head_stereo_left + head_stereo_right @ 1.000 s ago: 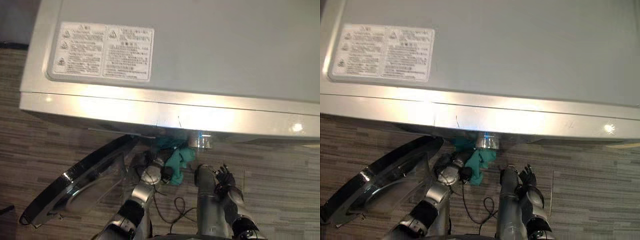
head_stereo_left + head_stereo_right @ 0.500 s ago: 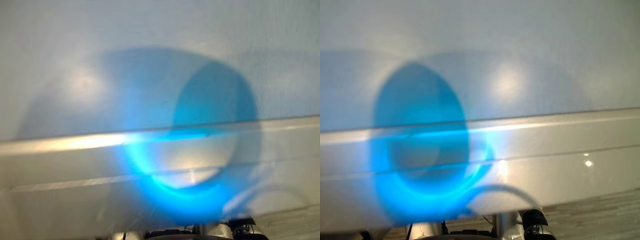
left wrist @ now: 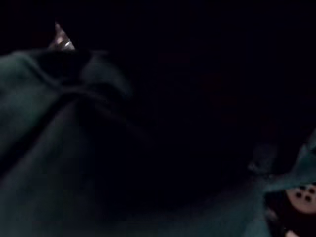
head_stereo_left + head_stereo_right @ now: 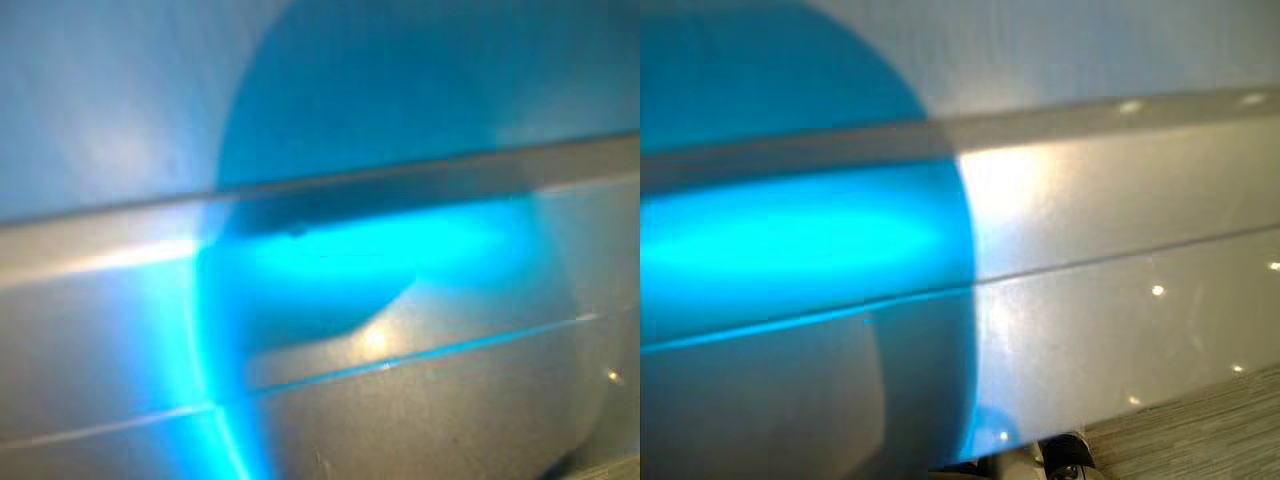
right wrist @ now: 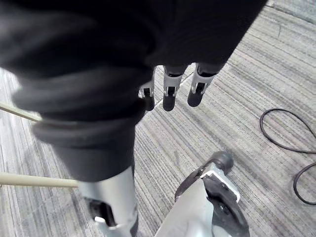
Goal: Pick up the laundry basket with both hands and put the clothes into the washing machine.
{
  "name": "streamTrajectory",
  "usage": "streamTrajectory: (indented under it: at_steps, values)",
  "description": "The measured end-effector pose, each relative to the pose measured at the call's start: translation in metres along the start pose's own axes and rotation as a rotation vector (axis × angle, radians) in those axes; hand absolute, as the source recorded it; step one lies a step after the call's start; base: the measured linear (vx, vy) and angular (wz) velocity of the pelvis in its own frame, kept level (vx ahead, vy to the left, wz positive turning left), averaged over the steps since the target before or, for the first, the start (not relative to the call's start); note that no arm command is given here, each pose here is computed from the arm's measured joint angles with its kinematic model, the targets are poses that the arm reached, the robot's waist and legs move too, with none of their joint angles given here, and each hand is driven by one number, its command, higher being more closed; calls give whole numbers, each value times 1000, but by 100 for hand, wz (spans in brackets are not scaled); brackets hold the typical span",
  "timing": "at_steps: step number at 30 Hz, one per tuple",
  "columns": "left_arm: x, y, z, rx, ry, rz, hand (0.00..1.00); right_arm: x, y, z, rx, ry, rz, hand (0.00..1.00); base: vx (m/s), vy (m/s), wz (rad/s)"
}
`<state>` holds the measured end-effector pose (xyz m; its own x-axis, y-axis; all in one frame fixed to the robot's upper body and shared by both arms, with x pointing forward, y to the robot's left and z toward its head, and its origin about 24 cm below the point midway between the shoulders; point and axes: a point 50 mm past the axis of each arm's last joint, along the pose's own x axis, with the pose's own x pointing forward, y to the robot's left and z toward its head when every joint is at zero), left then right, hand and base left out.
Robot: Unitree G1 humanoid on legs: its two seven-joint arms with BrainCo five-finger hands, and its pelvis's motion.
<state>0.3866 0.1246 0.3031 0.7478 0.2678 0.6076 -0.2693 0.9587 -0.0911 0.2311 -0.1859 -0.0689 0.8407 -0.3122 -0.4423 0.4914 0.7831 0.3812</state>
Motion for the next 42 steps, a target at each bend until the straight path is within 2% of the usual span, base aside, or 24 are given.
streamTrajectory:
  at_steps: [2, 3, 7, 10, 13, 15, 16, 17, 19, 20, 24, 27, 29, 30, 31, 34, 36, 39, 42]
  values:
    - [-3, -7, -5, 101, 2, -59, 0, 0, 0, 0, 21, 3, 9, 0, 16, 5, 14]
    - [-6, -12, -13, 195, 13, -104, 0, 0, 1, 2, 22, -2, 16, 0, 41, 4, 21]
    - [-26, -9, -70, 441, 214, -208, 0, -2, 11, 4, 12, -17, 78, 0, 46, 9, 11]
    - [-38, -1, -95, 445, 361, -229, 0, -2, 12, 3, 6, -12, 85, 0, 42, -3, 8]
    - [-49, 10, -115, 375, 485, -210, 0, -3, 10, 1, 5, -3, 79, 0, 23, -9, 1]
    - [-56, 17, -127, 240, 602, -151, 0, -3, 6, -3, 3, 25, 60, 0, 68, -11, 3]
    - [-63, 21, -134, 103, 669, -89, 0, -3, 2, -8, 5, 49, 42, 0, 78, -6, 3]
    - [-65, 23, -136, 76, 685, -75, 0, -3, 1, -10, 7, 56, 37, 0, 96, -3, 8]
    - [-89, 28, -155, -171, 805, 33, 0, -4, -9, -19, 12, 106, -13, 0, 139, 3, 15]
    - [-95, 29, -160, -209, 829, 53, 0, -5, -10, -21, 15, 117, -22, 0, 174, 28, 22]
    - [-170, 40, -199, -250, 1018, 97, 0, -8, -24, -35, -10, 188, -79, 0, 164, 23, 22]
    - [-230, 52, -218, -126, 1138, 52, 0, -11, -29, -42, -49, 230, -89, 0, 186, 21, 31]
    - [-288, 73, -227, -29, 1240, 29, 0, -16, -32, -50, -71, 257, -91, 0, 192, 13, 33]
    - [-304, 78, -229, -10, 1270, 24, 0, -18, -34, -52, -73, 266, -96, 0, 168, 22, 30]
    - [-339, 93, -229, 25, 1343, 28, 0, -24, -41, -59, -85, 291, -110, 0, 184, 33, 30]
    - [-387, 117, -225, 76, 1450, 53, 0, -34, -51, -70, -99, 334, -125, 0, 142, 22, 30]
    - [-424, 139, -218, 103, 1552, 127, 0, -42, -59, -80, -103, 379, -149, 0, 120, 0, 39]
    - [-457, 161, -209, 144, 1651, 155, 0, -52, -69, -93, -138, 456, -154, 0, 66, -38, 25]
    - [-466, 163, -206, 145, 1679, 166, 0, -57, -76, -99, -185, 510, -157, 0, -17, -58, 37]
